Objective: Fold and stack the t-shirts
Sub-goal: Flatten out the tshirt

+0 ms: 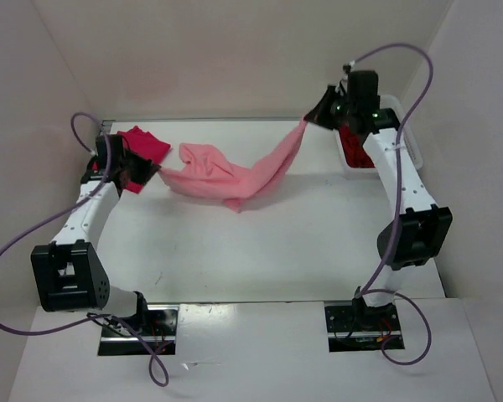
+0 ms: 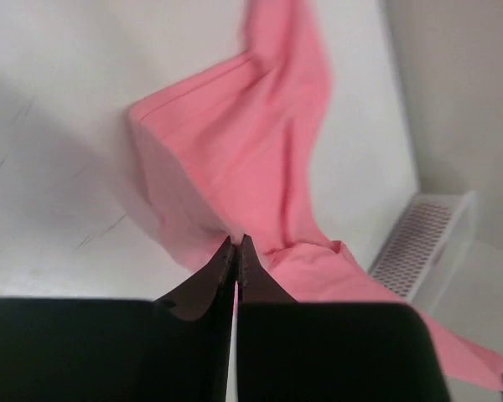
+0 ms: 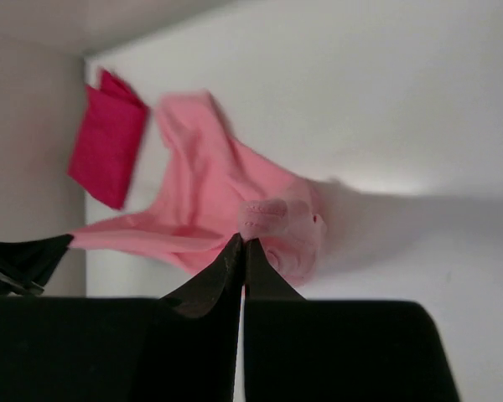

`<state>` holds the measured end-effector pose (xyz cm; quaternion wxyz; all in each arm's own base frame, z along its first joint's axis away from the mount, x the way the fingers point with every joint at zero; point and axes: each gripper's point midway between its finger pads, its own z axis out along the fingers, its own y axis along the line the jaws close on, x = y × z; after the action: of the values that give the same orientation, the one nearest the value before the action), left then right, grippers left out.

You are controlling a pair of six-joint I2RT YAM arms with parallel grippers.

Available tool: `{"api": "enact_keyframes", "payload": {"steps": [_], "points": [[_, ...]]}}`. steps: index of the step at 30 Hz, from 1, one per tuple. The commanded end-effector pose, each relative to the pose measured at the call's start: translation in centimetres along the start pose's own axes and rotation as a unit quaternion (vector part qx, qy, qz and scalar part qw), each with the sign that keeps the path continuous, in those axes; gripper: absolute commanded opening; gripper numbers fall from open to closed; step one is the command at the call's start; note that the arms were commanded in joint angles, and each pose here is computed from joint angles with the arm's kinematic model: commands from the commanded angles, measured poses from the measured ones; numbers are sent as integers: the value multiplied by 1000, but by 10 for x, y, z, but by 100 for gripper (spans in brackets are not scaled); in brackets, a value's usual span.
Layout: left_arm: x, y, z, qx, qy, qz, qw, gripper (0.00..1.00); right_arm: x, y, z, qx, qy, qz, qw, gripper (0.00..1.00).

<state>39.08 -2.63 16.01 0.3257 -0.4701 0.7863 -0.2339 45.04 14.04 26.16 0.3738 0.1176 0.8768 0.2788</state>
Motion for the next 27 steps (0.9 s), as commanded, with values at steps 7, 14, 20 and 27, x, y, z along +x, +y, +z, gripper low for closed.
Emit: {"api": "enact_keyframes", "payload": {"steps": [7,14,20,27], "points": [[-102,-19,-29,67,-65,-4,996,0,25,114,-152,-170,-103,-167,966,0],[-103,6,-21,59,-64,-31,996,0,214,-69,-98,96,164,-12,982,15],[-77,35,-12,41,-35,-42,998,0,229,-98,-101,151,199,43,967,55],[-45,61,-15,34,-7,-35,999,0,191,-47,-34,33,165,34,985,9]]}}
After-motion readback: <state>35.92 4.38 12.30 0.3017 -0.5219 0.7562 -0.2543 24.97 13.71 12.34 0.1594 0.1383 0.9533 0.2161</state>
